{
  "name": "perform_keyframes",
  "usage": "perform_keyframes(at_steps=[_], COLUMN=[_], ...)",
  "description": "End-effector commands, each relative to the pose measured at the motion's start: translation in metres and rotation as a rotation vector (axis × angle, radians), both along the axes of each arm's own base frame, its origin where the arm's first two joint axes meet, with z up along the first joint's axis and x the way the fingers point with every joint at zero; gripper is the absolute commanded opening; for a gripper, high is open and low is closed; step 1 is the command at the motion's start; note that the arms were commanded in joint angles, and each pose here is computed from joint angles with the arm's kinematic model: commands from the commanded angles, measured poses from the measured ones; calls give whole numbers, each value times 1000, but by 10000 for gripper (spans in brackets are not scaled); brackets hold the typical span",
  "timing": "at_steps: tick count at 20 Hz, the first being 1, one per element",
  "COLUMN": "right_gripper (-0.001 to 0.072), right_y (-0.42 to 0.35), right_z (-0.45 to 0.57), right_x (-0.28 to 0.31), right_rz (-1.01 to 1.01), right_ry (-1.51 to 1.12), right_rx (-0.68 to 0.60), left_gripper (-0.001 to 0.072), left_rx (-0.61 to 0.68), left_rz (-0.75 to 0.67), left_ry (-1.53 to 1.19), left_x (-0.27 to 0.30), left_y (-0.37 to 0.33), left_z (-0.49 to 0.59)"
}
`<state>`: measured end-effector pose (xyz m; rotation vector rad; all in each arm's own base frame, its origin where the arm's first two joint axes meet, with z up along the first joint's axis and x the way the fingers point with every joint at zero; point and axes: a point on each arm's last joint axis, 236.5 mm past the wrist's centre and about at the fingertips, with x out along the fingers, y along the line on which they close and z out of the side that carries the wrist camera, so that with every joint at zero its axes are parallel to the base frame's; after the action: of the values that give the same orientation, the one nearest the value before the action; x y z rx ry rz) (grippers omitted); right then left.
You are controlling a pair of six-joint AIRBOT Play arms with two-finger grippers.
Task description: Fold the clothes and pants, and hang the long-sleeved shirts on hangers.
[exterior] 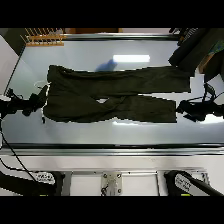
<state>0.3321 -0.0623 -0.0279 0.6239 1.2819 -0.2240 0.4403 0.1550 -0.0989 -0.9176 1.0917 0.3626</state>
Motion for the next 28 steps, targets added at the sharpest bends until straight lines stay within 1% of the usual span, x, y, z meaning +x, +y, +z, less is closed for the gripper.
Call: perform_keyframes(at_steps=[1,3,5,9,10,13,14,15,16,18,20,22,24,26,28], right_gripper=[545,545,544,541,502,493,394,163,30,25,25,25,25,25,25], right_y=[-17,-11,2,23,30,43,41,39,34,15,-10,-38,-65,-75,-77], right_z=[-42,-62,-73,-77,-79,-89,-89,-84,-75,-34,29,89,133,151,152], right_x=[-31,-28,-15,9,13,18,20,23,28,42,37,0,-53,-93,-111], right_rz=[-265,-379,-438,-389,-368,-331,-334,-334,-329,-284,-192,-123,-148,-198,-232], right_ry=[95,57,-20,-111,-117,-114,-123,-138,-163,-260,-334,-336,-302,-264,-238], right_rx=[64,114,158,126,119,108,104,99,88,39,-66,-219,-356,-408,-399], left_gripper=[14,14,14,15,15,14,15,15,15,14,14,15,14,15,14], left_rx=[15,24,18,15,14,14,15,17,23,59,124,161,180,188,231], left_rz=[1,0,-6,-8,-7,-8,-7,0,6,13,3,-26,-79,-112,-137], left_ry=[-24,-37,-33,-29,-29,-29,-29,-34,-45,-86,-154,-191,-205,-218,-269], left_x=[4,5,4,3,3,3,3,2,1,-2,-11,-31,-54,-73,-79], left_y=[4,5,2,2,2,1,2,5,9,20,35,38,28,13,-1], left_z=[11,18,19,18,18,18,19,22,28,55,97,137,169,197,225])
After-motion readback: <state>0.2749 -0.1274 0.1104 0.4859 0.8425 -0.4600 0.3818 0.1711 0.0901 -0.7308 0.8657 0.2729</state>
